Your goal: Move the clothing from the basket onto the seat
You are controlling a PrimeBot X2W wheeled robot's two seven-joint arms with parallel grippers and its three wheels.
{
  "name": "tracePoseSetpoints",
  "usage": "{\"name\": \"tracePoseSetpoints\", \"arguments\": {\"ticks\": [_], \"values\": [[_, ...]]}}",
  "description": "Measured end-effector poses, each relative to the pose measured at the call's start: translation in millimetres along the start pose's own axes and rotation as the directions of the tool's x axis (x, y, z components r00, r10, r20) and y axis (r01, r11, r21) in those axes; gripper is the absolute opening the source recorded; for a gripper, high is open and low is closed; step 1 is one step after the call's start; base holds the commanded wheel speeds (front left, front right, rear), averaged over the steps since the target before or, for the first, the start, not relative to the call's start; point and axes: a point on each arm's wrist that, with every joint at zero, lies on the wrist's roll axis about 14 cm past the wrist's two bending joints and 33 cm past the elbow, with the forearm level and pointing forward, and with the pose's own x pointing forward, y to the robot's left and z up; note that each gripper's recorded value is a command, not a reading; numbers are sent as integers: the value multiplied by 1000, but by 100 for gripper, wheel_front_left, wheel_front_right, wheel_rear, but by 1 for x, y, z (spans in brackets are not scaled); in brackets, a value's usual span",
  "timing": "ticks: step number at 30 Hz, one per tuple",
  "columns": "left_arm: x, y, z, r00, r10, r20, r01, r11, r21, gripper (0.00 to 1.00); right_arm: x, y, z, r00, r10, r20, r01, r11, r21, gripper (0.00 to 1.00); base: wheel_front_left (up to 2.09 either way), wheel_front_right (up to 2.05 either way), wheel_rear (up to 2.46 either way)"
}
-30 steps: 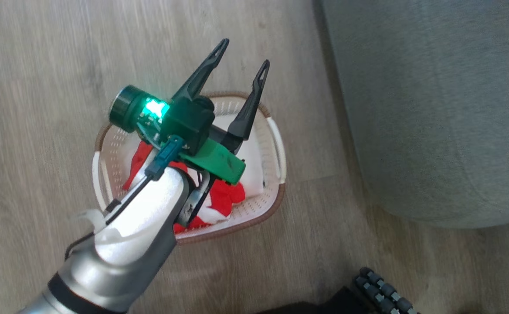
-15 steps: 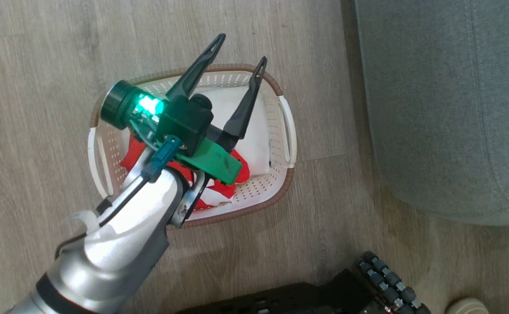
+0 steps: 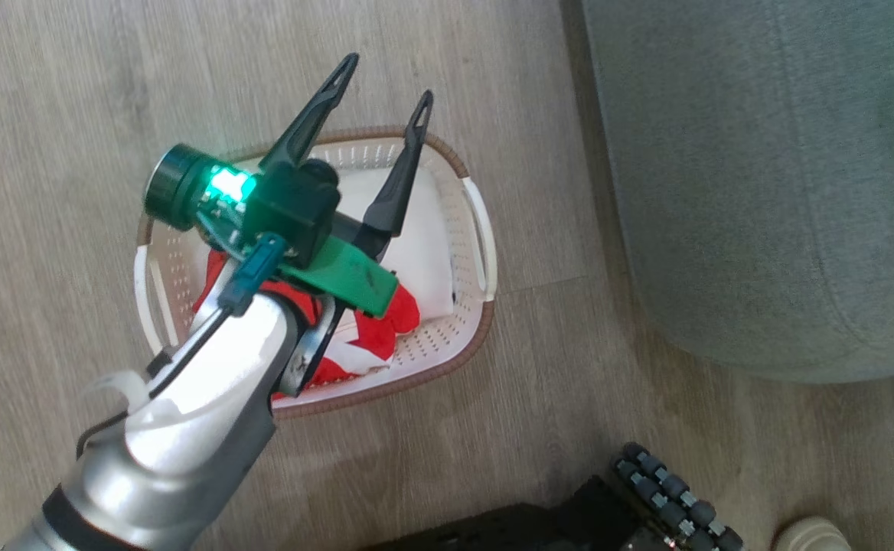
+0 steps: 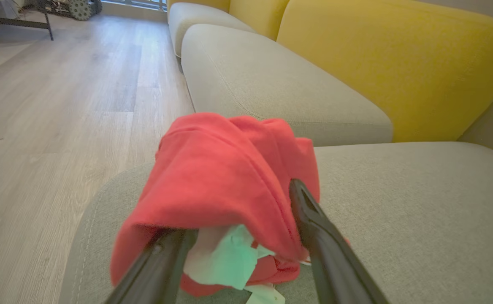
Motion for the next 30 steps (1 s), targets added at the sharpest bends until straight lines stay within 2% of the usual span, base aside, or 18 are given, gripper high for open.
{"name": "tracePoseSetpoints", "arguments": {"ticks": [10,17,24,27,30], "values": [[-13,-4,29,998,32,54,-32,999,-13,100,-51,-5,1,999,52,11,-52,999,0,100,0,0,0],[-39,3,52,989,119,85,-118,993,-24,100,-73,-7,47,990,99,103,-97,995,-20,100,0,0,0],[-83,13,72,966,240,99,-237,971,-45,100,-106,11,74,973,162,164,-169,985,29,100,0,0,0],[-108,18,76,951,291,99,-289,957,-39,100,-124,29,80,961,197,192,-215,973,79,100,0,0,0],[-137,30,84,922,370,113,-368,929,-40,100,-144,54,88,943,245,226,-274,956,109,100,0,0,0]]}}
